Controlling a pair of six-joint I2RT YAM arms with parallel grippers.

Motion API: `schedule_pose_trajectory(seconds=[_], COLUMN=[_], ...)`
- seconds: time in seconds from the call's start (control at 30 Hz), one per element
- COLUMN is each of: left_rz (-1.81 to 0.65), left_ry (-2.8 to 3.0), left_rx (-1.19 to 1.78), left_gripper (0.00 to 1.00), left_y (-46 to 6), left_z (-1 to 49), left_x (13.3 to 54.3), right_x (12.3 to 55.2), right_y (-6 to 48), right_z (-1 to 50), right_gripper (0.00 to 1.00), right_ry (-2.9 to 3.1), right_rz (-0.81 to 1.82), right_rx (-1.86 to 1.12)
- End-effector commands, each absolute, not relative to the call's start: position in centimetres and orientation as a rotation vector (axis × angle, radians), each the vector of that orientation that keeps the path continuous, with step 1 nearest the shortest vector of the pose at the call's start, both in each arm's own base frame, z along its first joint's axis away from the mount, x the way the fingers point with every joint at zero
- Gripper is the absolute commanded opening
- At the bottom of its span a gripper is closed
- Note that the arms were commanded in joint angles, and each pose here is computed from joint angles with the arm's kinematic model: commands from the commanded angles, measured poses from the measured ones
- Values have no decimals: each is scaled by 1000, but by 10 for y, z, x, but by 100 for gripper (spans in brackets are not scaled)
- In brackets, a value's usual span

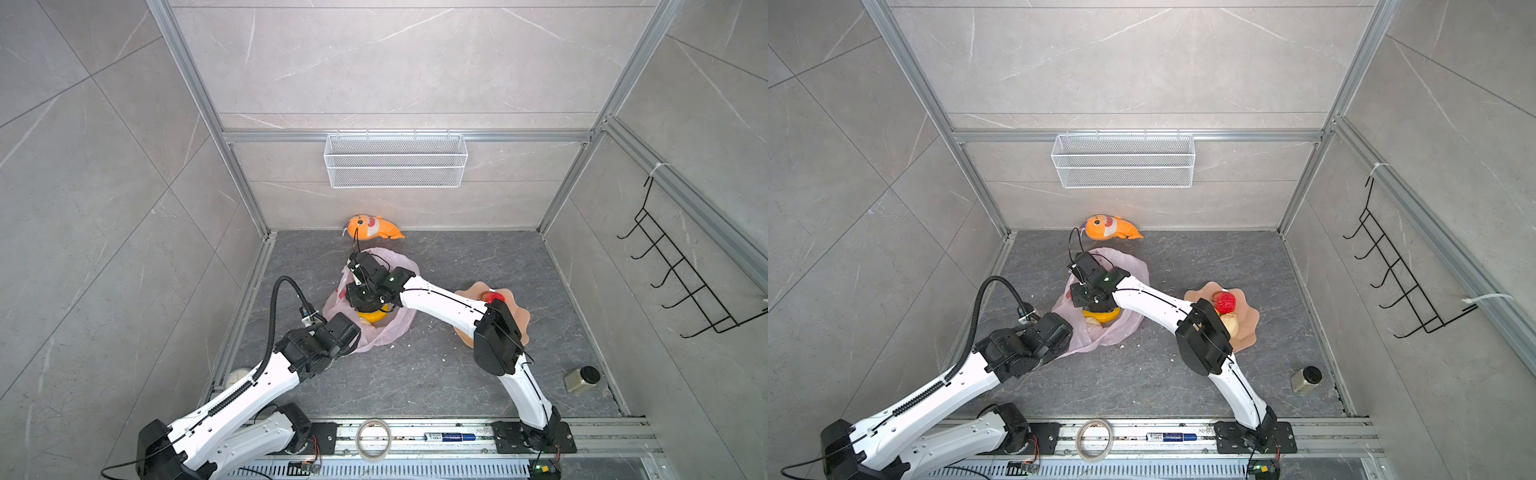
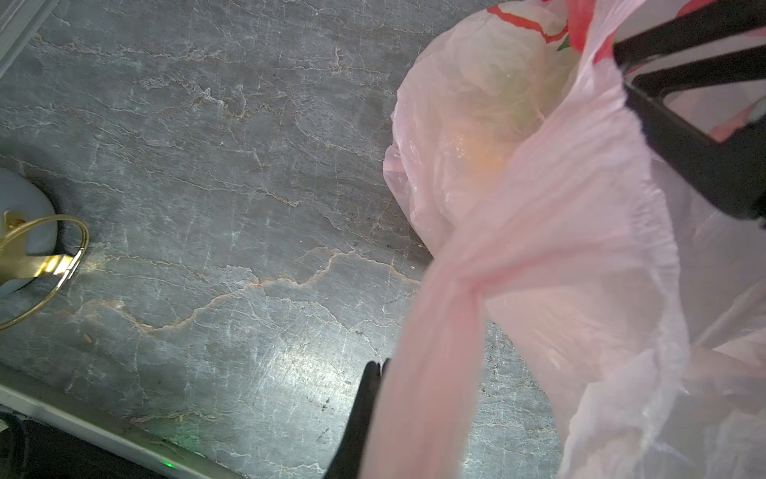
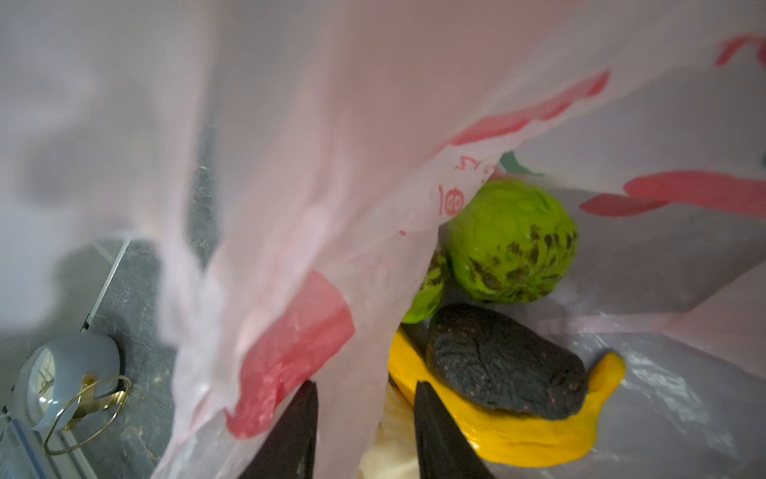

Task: Take fruits out of the plastic bag
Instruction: Pick up the fruit from the plastic bag.

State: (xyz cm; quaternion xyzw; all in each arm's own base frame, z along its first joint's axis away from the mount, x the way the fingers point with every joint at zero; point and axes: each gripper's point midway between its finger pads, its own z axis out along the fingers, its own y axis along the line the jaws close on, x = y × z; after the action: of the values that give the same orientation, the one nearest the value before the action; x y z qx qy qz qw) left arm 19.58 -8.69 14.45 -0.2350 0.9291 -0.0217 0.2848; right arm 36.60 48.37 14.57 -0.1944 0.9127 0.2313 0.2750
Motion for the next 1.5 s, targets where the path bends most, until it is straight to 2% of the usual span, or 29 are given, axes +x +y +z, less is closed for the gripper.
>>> schedule_pose_trajectory(seconds=[0.0,0.6,0.67,0.83,1.0,1.47], left_rz=[-16,14,14,14,12,43], left_ry=[2474,2443,2440,2437,2435,2421], left_rx=[-645,-656,-658,-664,-674,-607], left_gripper=[0,0,0,0,0,0], left_y=[-79,-77,-79,-81,-82,-88], left_z=[145,157,158,156,155,165], left_x=[195,201,203,206,208,236], right_x=[379,406,408,414,419,435], right_y=[480,451,449,445,446,454], right_z=[152,104,102,95,91,69], right_gripper=[40,44,47,63,74,77], right_ry=[2437,2533,2540,2547,2542,2555], right_rz=[554,360,365,361,370,432], right_rx=[-487,-482,-480,-494,-508,-498])
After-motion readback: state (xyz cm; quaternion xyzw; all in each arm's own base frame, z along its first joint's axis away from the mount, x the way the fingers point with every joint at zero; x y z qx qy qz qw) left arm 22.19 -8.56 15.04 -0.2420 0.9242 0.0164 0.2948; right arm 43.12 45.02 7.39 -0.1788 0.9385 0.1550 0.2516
